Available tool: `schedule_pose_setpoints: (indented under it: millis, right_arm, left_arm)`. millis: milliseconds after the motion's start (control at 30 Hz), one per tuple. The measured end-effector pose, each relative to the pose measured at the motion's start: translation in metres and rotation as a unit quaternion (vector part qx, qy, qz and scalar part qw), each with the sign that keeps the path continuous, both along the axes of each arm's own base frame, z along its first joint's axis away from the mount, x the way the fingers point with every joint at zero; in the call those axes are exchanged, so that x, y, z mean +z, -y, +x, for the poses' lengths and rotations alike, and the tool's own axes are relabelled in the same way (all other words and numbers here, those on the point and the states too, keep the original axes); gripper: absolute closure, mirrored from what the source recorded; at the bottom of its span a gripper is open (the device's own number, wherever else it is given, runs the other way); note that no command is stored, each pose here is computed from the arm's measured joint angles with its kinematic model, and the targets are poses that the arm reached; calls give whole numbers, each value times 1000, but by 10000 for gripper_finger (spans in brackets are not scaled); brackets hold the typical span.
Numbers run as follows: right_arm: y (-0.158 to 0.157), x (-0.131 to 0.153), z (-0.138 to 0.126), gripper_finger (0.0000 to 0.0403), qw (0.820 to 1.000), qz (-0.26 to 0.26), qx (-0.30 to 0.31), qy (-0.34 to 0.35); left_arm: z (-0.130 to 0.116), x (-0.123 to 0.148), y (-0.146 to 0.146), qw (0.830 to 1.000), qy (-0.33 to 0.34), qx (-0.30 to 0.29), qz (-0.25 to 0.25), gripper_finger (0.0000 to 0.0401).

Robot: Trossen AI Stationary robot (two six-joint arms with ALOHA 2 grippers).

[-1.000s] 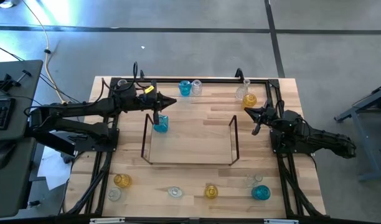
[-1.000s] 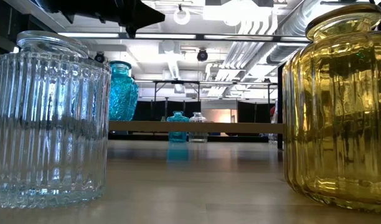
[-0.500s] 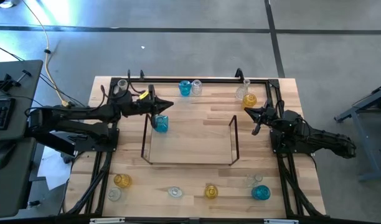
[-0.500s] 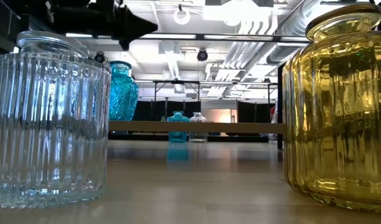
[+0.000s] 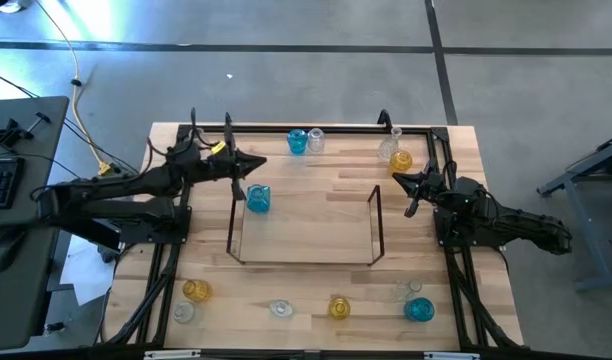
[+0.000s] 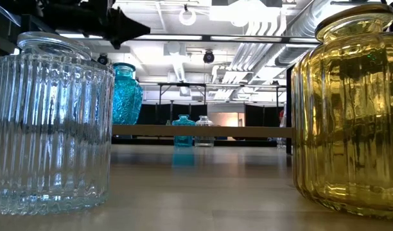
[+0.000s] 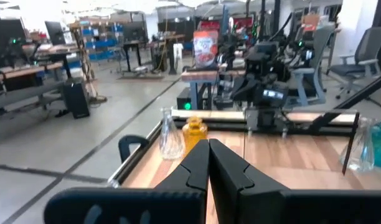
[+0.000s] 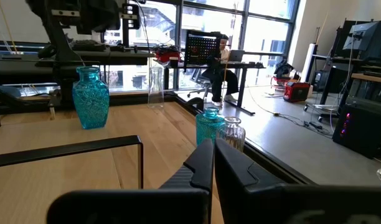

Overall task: Sort vases onto shelf
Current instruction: Put the top right transparent vase on the shelf

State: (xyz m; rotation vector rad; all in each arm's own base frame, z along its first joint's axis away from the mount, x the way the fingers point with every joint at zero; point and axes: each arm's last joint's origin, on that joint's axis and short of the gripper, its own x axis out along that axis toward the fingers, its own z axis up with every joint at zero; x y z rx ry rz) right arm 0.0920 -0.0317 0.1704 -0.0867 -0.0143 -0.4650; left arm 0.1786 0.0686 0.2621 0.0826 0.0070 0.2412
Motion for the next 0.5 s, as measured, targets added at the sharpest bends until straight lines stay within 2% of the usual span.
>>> schedule_pose_setpoints:
  millis: [267,500]
  right_arm:
    - [0,0,0,402,1000,0,0,0]
    - [0,0,0,402,1000,10,1,5]
  left_arm:
    - [-6,-3,-11,1000,-16,-3,-4,401]
    - [-19,-22,-23,1000,21,-5,-11,401]
